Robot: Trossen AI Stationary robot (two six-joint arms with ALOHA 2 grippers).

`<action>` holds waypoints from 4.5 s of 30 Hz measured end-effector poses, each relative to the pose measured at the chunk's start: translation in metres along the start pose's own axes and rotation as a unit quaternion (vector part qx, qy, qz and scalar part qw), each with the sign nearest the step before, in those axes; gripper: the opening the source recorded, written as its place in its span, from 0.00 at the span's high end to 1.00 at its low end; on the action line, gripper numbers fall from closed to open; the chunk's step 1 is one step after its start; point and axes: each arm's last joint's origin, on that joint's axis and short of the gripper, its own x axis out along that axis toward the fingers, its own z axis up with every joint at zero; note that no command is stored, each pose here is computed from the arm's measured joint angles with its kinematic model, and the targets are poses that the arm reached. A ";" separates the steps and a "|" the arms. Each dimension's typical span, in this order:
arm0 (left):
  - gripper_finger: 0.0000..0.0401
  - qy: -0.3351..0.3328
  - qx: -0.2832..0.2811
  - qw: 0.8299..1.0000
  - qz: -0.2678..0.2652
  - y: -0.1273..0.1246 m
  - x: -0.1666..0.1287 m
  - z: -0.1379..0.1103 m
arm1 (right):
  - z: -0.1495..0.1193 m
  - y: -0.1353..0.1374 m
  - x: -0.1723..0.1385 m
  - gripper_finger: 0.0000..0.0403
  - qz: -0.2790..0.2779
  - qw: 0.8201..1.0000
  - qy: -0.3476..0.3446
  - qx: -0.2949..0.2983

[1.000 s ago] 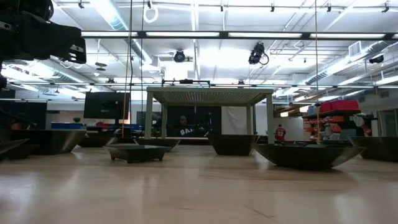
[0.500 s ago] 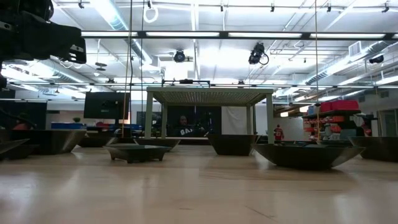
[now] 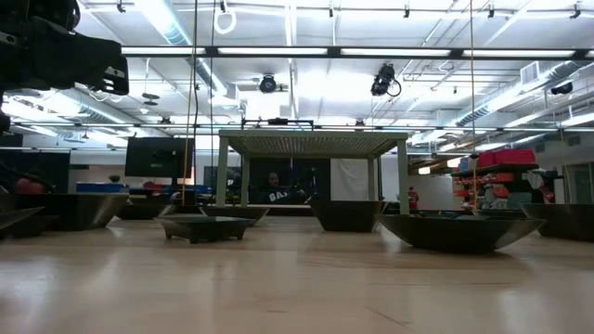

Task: Pick & Place Mini shaped plates
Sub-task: Put the square plate on the shelf

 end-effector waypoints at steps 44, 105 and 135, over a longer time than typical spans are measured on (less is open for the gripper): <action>0.94 0.000 0.000 1.000 0.000 0.000 0.000 0.000 | -0.114 -0.067 -0.015 0.98 -0.207 0.834 0.454 0.237; 0.94 0.000 0.000 1.000 0.000 0.000 0.000 0.000 | -0.222 -0.070 0.015 0.54 -0.277 0.810 0.339 0.390; 0.94 0.000 0.000 1.000 0.000 0.000 0.000 0.000 | -0.264 -0.076 0.027 0.50 -0.340 0.807 0.330 0.354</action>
